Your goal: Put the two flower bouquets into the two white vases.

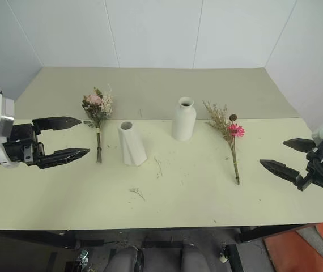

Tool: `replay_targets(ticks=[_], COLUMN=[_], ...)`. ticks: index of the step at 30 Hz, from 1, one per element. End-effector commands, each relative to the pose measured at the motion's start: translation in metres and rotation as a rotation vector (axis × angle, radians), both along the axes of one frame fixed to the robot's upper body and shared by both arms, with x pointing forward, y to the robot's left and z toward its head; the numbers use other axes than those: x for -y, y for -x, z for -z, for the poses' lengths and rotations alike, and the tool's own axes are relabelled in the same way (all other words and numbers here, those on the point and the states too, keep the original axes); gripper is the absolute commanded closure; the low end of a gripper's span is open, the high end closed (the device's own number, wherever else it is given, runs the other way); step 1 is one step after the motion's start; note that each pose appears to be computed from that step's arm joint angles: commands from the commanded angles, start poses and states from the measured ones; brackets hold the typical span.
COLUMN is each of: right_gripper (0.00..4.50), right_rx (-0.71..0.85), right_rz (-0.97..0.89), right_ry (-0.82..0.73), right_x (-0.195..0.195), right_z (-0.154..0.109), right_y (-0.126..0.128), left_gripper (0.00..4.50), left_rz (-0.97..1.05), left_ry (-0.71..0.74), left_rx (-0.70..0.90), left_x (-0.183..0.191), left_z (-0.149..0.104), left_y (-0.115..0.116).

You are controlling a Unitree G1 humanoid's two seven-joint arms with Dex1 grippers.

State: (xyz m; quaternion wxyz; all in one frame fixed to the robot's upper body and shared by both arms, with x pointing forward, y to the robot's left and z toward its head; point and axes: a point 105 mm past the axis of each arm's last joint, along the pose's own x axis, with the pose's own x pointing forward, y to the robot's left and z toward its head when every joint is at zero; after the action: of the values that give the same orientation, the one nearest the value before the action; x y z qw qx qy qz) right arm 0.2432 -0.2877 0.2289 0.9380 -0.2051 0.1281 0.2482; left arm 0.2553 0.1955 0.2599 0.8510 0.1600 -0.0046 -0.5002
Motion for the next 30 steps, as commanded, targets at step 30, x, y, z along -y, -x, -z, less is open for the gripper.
replay_targets(ticks=[30], right_gripper=[0.19], right_rx=[-0.333], right_rz=[0.420], right_ry=[-0.171], right_x=[-0.022], right_z=[0.070], right_y=[-0.145], left_gripper=[0.02], left_rz=[0.260], left_ry=[-0.117], left_rx=[0.202], left_x=[0.079], left_z=[-0.001], left_y=[-0.057])
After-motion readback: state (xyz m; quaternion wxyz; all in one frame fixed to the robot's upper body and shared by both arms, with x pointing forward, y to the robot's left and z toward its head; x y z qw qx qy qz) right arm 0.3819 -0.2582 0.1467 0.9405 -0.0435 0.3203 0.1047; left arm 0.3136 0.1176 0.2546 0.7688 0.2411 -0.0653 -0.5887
